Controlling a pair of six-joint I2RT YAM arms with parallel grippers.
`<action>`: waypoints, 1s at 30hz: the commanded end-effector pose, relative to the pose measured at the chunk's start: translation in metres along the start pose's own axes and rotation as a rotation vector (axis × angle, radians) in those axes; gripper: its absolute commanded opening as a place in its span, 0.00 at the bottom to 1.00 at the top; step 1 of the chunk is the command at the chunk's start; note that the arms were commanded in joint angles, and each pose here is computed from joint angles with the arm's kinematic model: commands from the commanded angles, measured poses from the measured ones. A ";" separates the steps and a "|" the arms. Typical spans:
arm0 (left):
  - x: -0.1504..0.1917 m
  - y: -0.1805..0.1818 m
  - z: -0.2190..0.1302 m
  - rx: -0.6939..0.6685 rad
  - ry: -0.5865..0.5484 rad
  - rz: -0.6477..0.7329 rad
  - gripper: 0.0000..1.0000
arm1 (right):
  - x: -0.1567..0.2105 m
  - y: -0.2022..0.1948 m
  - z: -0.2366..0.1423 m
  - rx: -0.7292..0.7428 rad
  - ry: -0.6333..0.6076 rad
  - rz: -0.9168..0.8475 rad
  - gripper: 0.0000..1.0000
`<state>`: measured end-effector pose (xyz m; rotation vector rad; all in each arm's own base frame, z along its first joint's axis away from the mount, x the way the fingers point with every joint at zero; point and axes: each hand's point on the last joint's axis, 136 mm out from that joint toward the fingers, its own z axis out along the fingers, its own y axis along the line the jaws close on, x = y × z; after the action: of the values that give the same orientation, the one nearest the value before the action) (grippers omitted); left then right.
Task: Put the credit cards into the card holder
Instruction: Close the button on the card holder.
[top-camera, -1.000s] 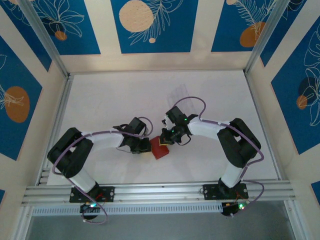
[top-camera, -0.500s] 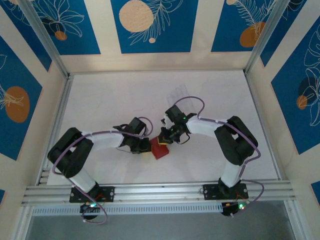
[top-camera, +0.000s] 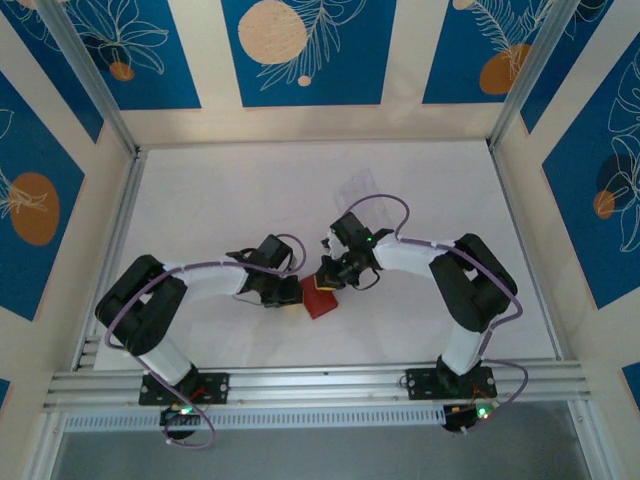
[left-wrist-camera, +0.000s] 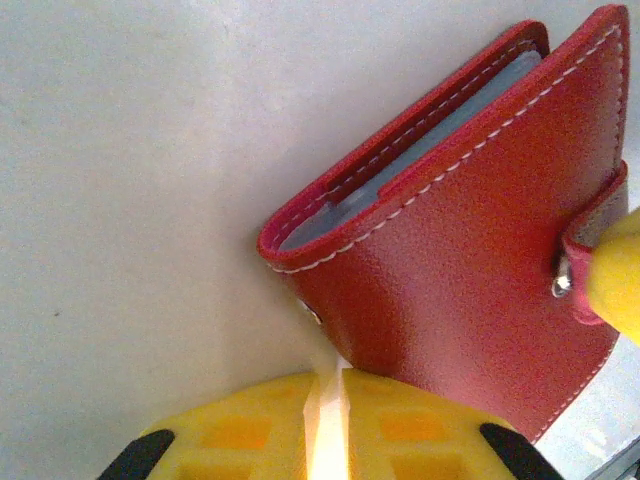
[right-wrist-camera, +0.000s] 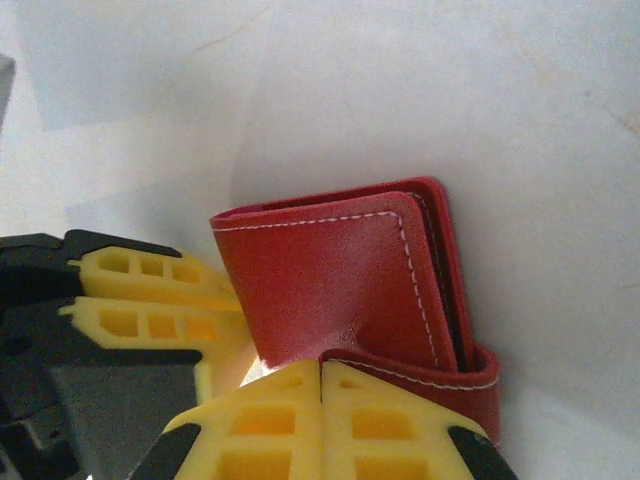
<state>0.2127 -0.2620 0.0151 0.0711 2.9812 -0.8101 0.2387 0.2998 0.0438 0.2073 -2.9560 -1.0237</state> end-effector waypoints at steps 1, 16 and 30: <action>0.003 -0.001 0.020 0.003 0.009 0.017 0.15 | 0.005 0.003 -0.015 -0.005 0.002 0.007 0.00; 0.003 -0.002 0.021 0.004 0.014 0.016 0.15 | 0.010 -0.005 -0.002 0.020 0.044 0.011 0.00; 0.003 -0.002 0.020 0.005 0.011 0.018 0.15 | 0.016 -0.011 0.010 0.052 0.069 0.014 0.00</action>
<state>0.2128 -0.2621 0.0149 0.0712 2.9817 -0.8103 0.2330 0.2961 0.0398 0.2108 -2.9440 -0.9807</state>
